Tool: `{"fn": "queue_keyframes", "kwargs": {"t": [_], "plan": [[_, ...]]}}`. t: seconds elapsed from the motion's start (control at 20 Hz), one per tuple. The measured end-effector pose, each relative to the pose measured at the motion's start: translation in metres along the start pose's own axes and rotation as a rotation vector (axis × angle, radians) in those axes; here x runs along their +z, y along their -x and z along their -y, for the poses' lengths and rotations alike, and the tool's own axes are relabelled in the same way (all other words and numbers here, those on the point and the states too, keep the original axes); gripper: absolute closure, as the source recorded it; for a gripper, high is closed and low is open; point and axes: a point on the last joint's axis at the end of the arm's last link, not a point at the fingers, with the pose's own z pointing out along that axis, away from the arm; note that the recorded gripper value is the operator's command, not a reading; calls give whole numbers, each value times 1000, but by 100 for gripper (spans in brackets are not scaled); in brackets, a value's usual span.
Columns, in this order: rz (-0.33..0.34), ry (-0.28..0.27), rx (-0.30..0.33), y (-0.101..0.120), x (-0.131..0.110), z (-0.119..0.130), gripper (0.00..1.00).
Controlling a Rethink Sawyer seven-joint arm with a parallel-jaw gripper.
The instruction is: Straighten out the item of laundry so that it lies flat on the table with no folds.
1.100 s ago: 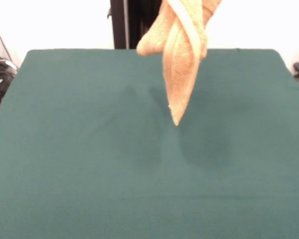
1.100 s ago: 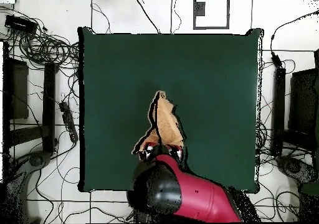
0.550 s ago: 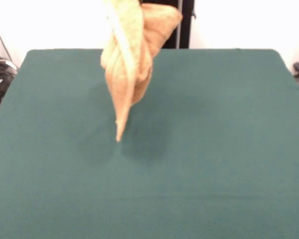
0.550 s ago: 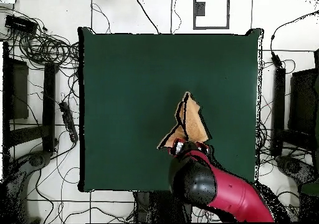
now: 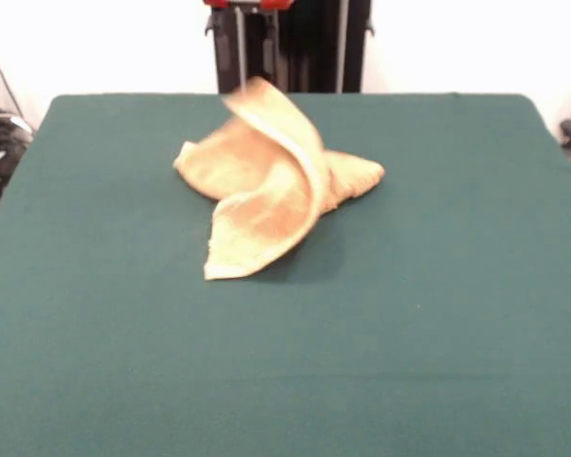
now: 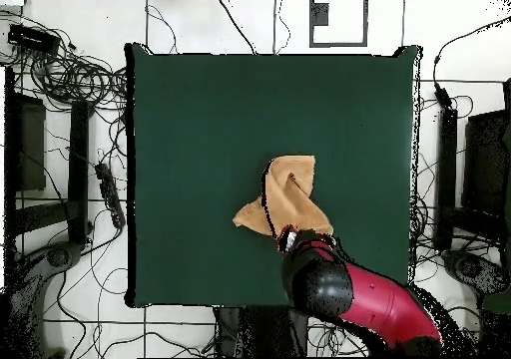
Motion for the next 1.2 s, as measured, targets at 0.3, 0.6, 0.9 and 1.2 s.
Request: {"fn": "queue_keyframes", "kwargs": {"t": [0.3,0.6,0.9,1.2], "plan": [[-22,13,-13,-6,9,-6,0],[-24,12,-45,-9,10,-14,0],[-16,14,-86,-7,10,-33,0],[-7,19,-127,1,16,-52,0]]}}
